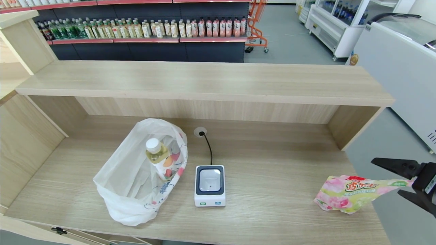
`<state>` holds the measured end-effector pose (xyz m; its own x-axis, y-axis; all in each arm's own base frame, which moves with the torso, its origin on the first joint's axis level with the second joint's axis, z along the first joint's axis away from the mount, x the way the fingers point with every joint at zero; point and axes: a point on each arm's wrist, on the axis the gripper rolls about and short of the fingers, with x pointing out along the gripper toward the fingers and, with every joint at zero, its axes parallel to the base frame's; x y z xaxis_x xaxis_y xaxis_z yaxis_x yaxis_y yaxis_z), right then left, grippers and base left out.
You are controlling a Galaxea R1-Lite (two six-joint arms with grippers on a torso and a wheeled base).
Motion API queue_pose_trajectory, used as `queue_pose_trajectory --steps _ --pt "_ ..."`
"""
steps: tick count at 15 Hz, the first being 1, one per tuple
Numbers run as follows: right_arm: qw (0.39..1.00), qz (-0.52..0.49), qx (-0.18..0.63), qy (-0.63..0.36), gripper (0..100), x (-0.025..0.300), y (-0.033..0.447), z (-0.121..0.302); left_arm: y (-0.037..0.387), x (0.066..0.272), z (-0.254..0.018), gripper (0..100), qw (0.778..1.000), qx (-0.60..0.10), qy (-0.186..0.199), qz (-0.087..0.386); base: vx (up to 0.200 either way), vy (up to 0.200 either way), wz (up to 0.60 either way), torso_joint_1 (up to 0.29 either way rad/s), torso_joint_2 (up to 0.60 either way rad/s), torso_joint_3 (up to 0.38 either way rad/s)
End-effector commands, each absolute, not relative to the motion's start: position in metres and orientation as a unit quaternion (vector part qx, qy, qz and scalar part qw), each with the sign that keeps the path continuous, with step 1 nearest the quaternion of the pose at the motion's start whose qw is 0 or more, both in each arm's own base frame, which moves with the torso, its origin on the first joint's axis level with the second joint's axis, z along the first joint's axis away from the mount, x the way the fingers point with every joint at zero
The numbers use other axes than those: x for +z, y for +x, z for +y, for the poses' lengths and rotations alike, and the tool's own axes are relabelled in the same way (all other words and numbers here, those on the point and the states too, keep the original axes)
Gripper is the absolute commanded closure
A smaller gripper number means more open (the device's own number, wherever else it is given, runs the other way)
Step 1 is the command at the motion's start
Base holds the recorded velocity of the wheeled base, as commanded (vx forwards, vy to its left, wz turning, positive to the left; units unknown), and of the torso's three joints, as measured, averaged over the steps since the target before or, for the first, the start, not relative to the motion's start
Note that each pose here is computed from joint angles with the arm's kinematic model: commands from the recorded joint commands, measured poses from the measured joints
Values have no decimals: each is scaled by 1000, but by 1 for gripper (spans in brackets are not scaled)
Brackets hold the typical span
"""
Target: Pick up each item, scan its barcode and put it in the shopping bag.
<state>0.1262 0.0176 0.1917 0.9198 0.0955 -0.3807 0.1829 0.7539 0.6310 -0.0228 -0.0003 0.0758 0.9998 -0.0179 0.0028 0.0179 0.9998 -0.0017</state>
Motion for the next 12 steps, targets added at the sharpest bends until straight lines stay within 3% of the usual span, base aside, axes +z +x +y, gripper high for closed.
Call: queue_pose_trajectory --steps 1,12 --pt "916 192 -22 351 0 194 124 17 -23 76 0 0 1000 -9 -1 -1 0 0 0 0 0 0" --pt "888 201 -85 406 0 192 127 8 -23 76 0 0 1000 -9 -1 -1 0 0 0 0 0 0"
